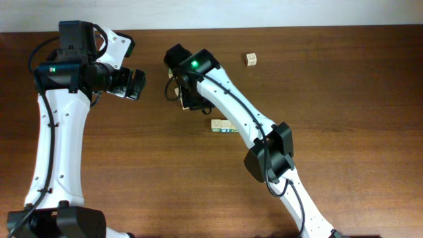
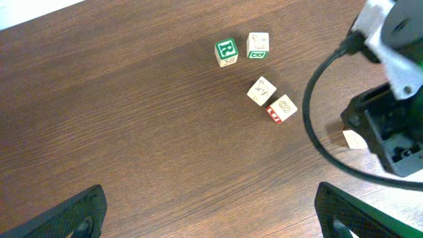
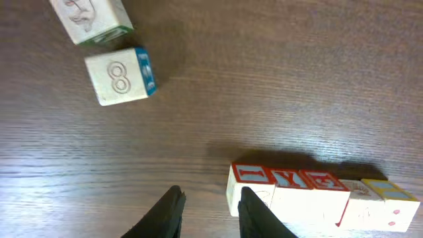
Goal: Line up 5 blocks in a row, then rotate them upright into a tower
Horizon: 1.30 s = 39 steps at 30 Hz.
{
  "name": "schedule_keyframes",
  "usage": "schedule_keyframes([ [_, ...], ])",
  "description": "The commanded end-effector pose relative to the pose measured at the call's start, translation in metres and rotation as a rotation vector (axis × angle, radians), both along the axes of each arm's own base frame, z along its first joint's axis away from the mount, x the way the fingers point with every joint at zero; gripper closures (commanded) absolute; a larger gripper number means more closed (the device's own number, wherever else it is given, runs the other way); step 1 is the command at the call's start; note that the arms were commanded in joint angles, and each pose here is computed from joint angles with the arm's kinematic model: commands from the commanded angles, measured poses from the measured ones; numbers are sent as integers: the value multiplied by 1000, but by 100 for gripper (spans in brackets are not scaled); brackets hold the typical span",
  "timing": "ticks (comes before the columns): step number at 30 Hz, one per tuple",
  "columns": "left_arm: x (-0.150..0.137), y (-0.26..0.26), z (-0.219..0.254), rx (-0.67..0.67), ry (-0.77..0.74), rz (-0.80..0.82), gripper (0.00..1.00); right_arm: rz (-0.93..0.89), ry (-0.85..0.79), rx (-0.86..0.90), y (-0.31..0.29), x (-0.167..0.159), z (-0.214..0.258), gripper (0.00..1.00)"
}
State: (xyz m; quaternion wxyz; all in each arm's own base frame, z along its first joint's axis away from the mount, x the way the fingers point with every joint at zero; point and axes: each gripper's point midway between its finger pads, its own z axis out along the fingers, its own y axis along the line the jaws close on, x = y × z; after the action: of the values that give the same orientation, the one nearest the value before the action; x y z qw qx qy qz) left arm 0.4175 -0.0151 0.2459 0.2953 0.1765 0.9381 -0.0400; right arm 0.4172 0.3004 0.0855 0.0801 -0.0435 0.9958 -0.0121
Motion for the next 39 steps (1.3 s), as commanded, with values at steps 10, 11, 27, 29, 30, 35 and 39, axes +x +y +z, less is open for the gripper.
schedule_keyframes([
  [10, 3, 1, 8, -11, -22, 6, 1, 68, 118, 403, 3, 16, 42, 71],
  [11, 3, 1, 8, -11, -22, 6, 1, 63, 124, 437, 1, 20, 46, 71],
  [27, 3, 1, 8, -11, -22, 6, 1, 188, -153, 647, -106, 14, 214, 79],
  [29, 3, 1, 8, -11, -22, 6, 1, 187, -223, 636, -118, 6, 240, 79],
  [30, 3, 1, 8, -11, -21, 6, 1, 185, -252, 627, -123, 2, 250, 79],
  [35, 3, 1, 8, -11, -21, 6, 1, 131, -458, 507, -158, -29, 312, 78],
  [39, 3, 1, 8, -11, -22, 6, 1, -29, -560, 325, -203, -46, 332, 77],
])
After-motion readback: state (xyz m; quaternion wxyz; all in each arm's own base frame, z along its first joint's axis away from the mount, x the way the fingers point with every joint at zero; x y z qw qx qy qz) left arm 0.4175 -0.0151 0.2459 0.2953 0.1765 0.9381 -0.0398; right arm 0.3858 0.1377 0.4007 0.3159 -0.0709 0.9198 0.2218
